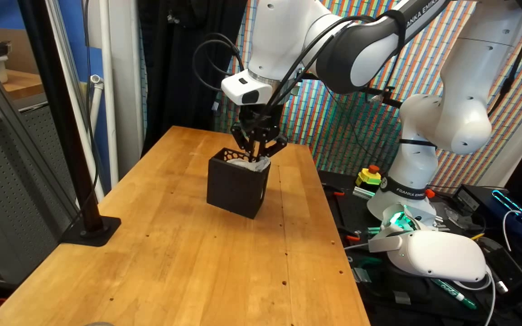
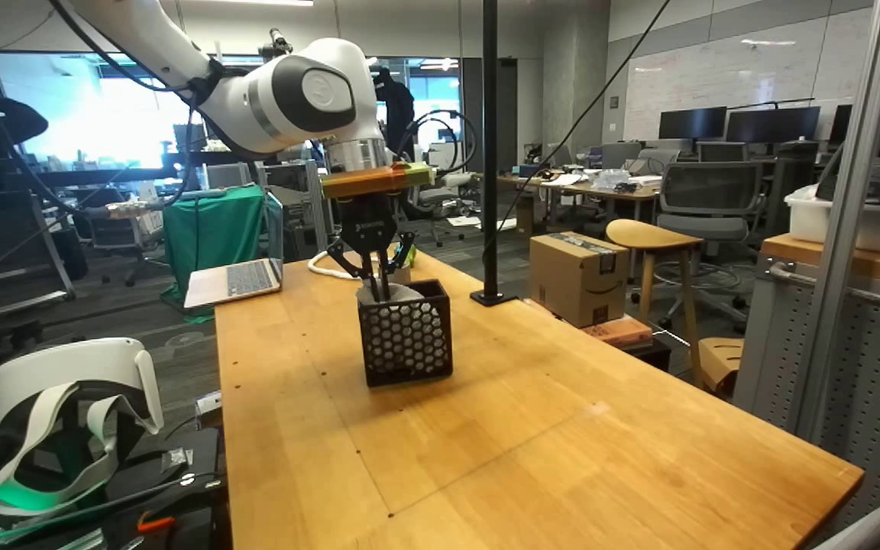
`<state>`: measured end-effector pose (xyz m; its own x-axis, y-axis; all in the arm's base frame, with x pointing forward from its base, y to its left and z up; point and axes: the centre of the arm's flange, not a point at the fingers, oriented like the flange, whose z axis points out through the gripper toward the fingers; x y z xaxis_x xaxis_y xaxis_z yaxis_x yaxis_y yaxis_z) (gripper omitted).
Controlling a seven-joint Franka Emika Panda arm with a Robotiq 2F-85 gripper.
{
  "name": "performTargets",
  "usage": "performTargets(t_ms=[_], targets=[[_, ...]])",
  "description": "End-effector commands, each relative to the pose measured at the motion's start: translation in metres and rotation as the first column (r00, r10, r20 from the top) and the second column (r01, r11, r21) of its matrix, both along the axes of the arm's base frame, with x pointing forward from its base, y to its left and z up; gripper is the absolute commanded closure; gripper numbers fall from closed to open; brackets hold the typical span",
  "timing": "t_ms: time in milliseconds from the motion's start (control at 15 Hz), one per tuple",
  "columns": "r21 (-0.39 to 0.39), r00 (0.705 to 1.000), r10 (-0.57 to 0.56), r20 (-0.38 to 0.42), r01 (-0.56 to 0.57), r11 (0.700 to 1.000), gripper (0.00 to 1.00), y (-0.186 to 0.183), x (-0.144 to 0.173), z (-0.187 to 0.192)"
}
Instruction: Put the towel in the box
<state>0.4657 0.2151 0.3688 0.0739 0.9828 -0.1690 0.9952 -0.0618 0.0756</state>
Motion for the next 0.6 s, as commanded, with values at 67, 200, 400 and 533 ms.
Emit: performTargets(t_ms=[67, 200, 400, 533], targets=[[0.047, 1.000, 0.003, -0.014, -0.002, 0.999, 0.84, -0.011, 0.008, -0.011], [0.062, 1.000, 0.001, -0.028, 0.001, 0.998, 0.84, -0.014, 0.016, -0.016], [0.094, 0.998, -0.003, -0.069, 0.010, 0.996, 0.84, -0.017, 0.029, -0.028], [0.107, 0.994, -0.011, -0.110, 0.023, 0.994, 0.84, -0.017, 0.040, -0.043]])
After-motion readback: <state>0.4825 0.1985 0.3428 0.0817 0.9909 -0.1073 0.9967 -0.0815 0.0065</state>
